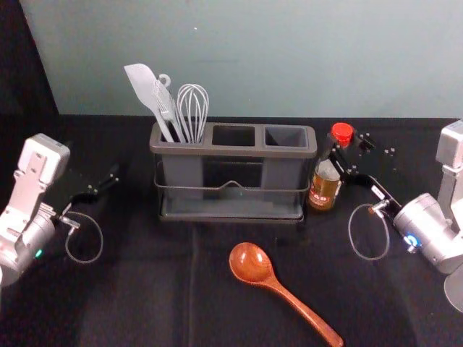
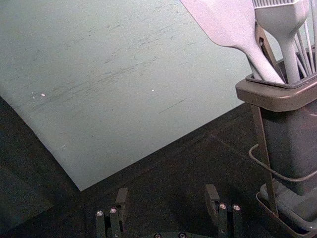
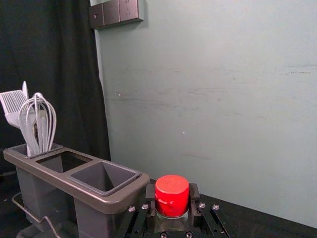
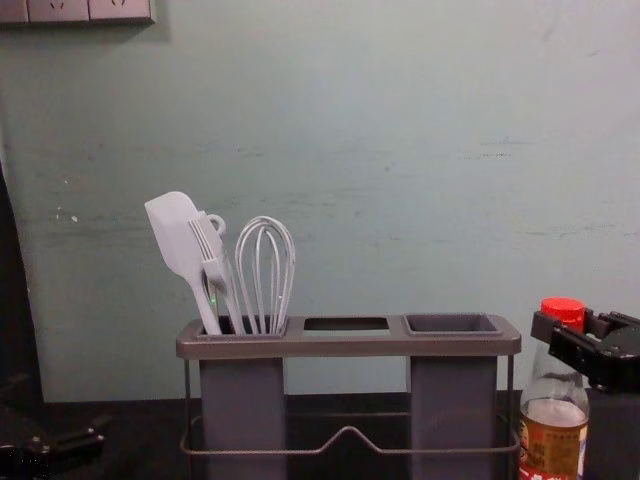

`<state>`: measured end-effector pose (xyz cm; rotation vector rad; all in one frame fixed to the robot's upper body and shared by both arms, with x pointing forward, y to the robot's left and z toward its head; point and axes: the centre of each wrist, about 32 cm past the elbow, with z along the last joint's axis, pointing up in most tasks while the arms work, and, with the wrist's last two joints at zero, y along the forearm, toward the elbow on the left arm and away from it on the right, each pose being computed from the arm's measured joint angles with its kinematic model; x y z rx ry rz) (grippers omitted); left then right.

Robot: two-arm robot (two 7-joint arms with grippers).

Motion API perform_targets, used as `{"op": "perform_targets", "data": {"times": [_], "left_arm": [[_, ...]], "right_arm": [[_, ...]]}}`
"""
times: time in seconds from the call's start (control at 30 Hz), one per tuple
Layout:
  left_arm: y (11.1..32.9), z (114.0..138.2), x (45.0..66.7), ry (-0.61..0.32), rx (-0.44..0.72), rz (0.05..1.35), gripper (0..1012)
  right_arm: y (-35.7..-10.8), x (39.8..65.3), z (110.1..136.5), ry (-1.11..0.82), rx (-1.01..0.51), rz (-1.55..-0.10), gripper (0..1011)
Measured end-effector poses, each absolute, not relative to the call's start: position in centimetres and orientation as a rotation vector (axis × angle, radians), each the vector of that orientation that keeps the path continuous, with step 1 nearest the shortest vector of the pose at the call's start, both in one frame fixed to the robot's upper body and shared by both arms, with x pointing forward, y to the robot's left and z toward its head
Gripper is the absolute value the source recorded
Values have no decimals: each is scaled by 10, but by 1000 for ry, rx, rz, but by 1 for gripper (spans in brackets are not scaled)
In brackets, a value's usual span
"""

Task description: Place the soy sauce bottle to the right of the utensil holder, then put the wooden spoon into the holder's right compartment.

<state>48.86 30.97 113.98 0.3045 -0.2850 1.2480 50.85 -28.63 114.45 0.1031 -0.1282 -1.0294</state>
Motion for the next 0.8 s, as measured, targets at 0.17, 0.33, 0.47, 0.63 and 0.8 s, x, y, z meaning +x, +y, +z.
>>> {"op": "perform_targets", "data": {"times": [0.17,0.33,0.47,0.63,0.8], "left_arm": [[310,1140,489,-285,304,1248,1000],[310,1140,489,-285,304,1248,1000],[310,1140,489,-285,304,1248,1000],[310,1140,489,-285,304,1248,1000],[310,1140,489,-285,305,1248,1000]], "right_arm": [[-285,509,1143,-125,101,-1025,404],[-285,509,1146,-133,105,-1024,573],[-287,504,1155,-156,124,-1027,702],[-290,493,1171,-196,156,-1035,850],[-291,484,1183,-225,169,-1036,982]]}}
